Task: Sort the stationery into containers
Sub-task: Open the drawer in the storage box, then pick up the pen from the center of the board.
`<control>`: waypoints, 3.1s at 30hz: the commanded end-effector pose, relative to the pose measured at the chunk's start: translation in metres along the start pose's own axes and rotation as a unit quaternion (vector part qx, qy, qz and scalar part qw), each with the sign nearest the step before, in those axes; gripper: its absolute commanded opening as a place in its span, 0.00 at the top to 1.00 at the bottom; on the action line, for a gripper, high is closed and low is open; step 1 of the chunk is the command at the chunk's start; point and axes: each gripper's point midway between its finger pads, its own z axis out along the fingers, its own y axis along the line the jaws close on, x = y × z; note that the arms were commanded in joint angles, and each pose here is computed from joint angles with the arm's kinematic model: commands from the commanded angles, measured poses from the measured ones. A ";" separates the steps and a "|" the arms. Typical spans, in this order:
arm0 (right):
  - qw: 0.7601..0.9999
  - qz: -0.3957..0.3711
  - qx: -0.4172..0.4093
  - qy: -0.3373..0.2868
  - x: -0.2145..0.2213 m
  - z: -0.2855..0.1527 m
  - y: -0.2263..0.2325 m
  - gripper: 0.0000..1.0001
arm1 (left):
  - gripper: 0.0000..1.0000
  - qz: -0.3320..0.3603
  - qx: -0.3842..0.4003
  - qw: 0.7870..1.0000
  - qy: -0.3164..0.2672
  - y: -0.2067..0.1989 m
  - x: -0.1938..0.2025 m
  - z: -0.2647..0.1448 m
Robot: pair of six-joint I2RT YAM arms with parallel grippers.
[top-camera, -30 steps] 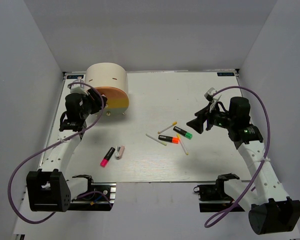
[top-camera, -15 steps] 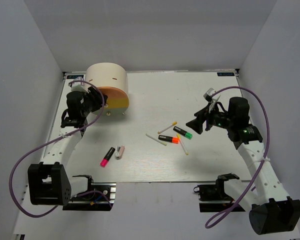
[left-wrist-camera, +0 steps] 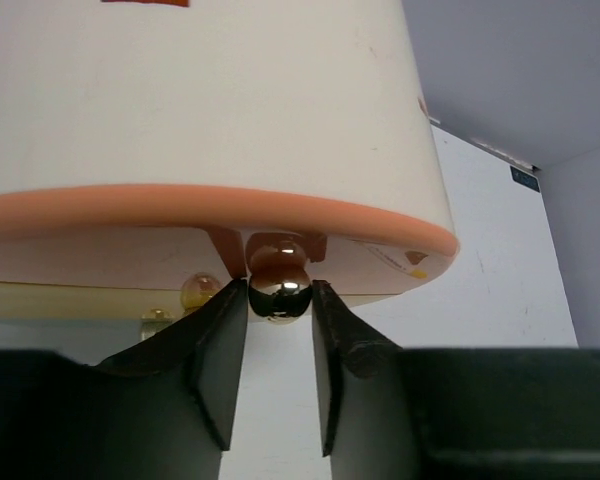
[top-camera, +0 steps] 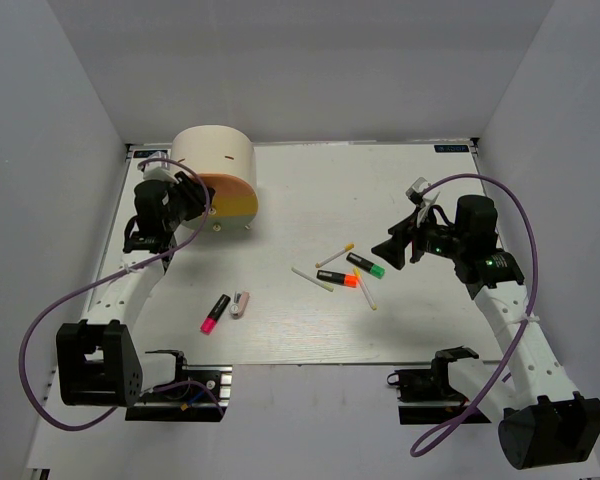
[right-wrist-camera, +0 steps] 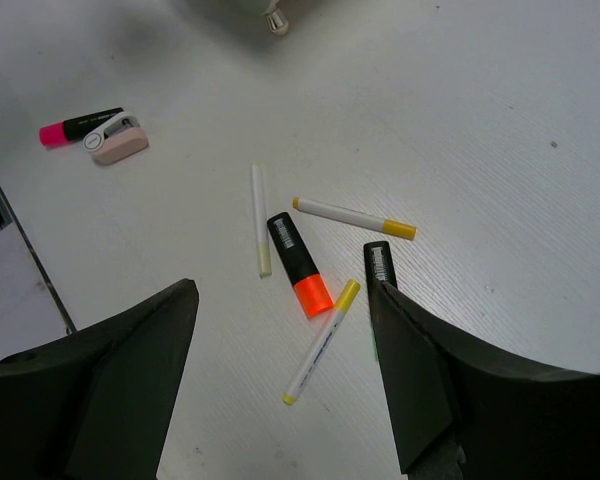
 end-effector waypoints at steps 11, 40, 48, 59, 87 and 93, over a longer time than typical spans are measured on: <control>1.000 -0.014 -0.005 -0.004 -0.001 0.001 0.001 0.24 | 0.84 0.010 0.017 1.000 -0.021 -0.015 -0.014 -0.006; 0.996 -0.027 -0.077 0.042 0.015 0.016 0.016 0.18 | 0.16 0.017 0.011 1.000 0.017 -0.010 0.019 -0.058; 0.987 -0.067 -0.091 0.113 0.040 0.056 0.009 0.26 | 0.17 0.042 0.040 0.998 0.004 -0.022 0.022 -0.101; 0.954 -0.110 -0.100 0.260 0.098 0.141 0.028 0.61 | 0.52 0.096 0.084 0.991 -0.048 -0.041 0.010 -0.146; 0.917 -0.160 -0.109 0.349 0.146 0.228 0.046 0.42 | 0.27 0.116 0.140 0.981 -0.065 -0.063 0.005 -0.165; 0.906 -0.153 -0.117 0.377 0.162 0.221 0.045 0.48 | 0.27 0.115 0.136 0.982 -0.068 -0.061 0.005 -0.165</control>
